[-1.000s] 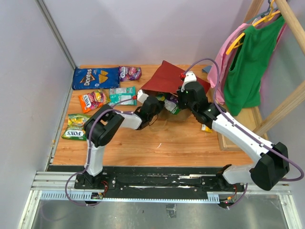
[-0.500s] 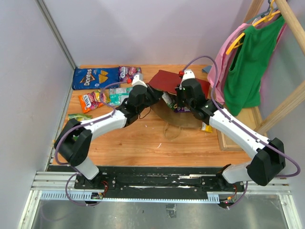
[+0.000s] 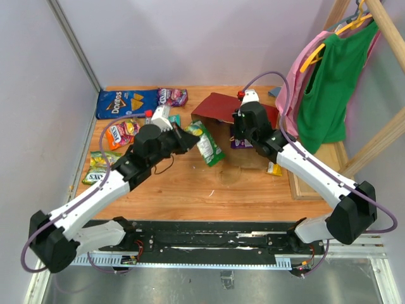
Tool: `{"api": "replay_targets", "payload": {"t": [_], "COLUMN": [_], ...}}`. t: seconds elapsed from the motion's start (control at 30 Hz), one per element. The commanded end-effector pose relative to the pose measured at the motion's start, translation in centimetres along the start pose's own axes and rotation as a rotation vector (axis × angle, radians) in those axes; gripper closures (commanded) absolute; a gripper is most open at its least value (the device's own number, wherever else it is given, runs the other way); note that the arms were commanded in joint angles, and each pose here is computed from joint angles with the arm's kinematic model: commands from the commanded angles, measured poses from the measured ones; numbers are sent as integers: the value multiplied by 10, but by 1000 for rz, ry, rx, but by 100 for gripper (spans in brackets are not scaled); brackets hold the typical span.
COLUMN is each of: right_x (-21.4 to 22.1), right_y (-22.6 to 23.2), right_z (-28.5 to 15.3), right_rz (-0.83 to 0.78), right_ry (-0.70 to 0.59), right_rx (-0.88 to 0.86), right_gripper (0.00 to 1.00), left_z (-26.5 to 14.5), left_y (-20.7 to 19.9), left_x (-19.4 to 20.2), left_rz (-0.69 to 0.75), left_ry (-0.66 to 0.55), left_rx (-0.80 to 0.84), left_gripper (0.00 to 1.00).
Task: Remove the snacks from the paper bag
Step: Take out the snack from the paper bag, then place the snack at the center of the board.
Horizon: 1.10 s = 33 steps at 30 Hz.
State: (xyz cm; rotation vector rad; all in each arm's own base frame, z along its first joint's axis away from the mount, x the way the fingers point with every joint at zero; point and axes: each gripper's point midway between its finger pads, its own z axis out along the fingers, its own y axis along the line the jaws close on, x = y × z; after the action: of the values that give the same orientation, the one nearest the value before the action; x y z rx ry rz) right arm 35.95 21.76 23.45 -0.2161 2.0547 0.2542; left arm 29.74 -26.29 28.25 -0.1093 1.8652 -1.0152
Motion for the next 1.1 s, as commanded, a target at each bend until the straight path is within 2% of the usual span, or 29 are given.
{"api": "replay_targets", "payload": {"t": [0.0, 0.07, 0.13, 0.17, 0.27, 0.37, 0.5, 0.63, 0.77, 0.93, 1.07], "right_x": [-16, -17, -16, -17, -16, -16, -12, -10, -11, -10, -9], "right_y": [-7, -8, -8, -7, -5, -3, 2, 4, 5, 1, -4], "right_z": [1, 0, -1, -2, 0, 2, 5, 6, 4, 1, -1], "right_rz": [35, 37, 42, 45, 45, 47, 59, 64, 64, 53, 41], "right_ry": [-34, -37, -37, -40, -34, -30, -15, -5, -6, -9, -14], "right_rx": [29, 29, 27, 24, 14, 11, -8, -19, -25, -7, 10], "right_gripper": [99, 99, 99, 99, 99, 99, 99, 99, 99, 99, 99], "left_z": [-41, -69, -115, -137, -183, -203, -212, -203, -207, -196, -194], "left_y": [37, 84, 139, 156, 176, 179, 175, 166, 198, 246, 280], "left_x": [32, 20, 4, -4, -18, -23, -19, -16, -13, 0, 11], "left_rz": [-47, -137, -284, -313, -402, -475, -585, -577, -634, -779, -811], "left_ry": [69, -70, -286, -379, -550, -609, -592, -487, -459, -364, -295], "left_rx": [-111, -354, -649, -742, -869, -928, -1032, -1120, -1274, -1297, -1375], "left_gripper": [99, 99, 100, 99, 99, 99, 99, 99, 99, 99, 100]}}
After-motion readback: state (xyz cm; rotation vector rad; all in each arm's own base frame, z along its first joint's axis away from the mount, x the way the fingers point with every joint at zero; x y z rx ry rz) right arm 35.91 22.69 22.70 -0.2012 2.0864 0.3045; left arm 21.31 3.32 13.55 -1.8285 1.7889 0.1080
